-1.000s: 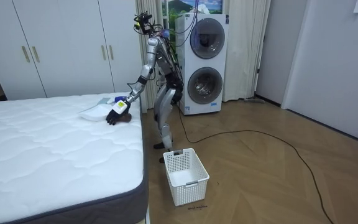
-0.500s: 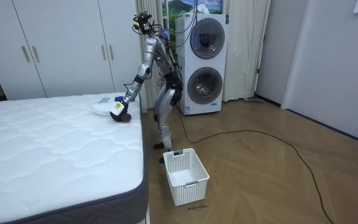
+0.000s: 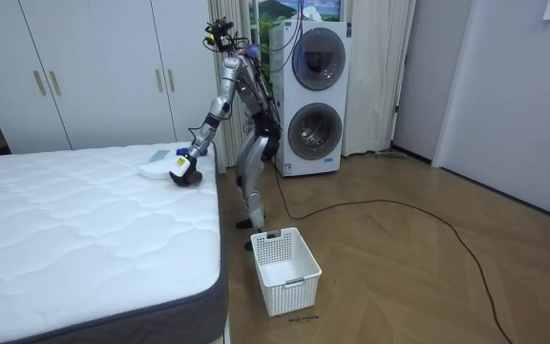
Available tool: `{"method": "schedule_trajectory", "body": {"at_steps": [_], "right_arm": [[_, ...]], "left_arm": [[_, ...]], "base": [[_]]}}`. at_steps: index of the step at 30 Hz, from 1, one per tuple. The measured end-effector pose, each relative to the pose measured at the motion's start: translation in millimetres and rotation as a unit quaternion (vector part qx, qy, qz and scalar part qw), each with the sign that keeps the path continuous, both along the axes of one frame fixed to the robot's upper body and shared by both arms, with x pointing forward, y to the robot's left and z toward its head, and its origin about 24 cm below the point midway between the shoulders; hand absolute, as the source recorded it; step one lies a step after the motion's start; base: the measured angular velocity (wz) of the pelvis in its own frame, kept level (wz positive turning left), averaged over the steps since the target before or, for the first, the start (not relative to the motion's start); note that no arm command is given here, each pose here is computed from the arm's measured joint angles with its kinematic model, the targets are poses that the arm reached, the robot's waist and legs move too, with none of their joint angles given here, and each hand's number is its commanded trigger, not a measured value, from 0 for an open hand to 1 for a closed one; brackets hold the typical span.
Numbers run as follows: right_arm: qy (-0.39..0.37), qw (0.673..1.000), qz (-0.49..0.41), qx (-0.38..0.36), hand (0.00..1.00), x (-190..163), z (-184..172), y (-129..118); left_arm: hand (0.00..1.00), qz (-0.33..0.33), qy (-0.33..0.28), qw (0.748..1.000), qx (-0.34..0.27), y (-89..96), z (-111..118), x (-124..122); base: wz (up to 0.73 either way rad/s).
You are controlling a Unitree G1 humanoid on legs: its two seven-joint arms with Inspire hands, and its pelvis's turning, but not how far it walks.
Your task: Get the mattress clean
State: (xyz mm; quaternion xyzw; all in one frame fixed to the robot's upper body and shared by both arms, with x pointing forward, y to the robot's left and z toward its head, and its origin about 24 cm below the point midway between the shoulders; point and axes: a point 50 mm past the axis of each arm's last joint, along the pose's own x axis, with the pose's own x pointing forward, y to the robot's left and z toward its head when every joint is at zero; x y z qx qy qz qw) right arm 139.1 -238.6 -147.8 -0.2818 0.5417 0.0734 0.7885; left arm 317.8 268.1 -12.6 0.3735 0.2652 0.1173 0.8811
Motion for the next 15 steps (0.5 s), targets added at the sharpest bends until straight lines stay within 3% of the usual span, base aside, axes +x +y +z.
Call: {"method": "schedule_trajectory", "body": {"at_steps": [8,15], "right_arm": [[-0.025,1.000,-0.004,-0.006,0.00,5,2,0],[-0.037,0.999,-0.018,-0.011,0.00,2,4,-9]], "left_arm": [[1.00,0.008,-0.019,0.999,0.030,4.0,2,-1],[1.00,-0.015,-0.076,0.986,0.147,11.0,16,1]], "base": [[0.01],[0.00]]}}
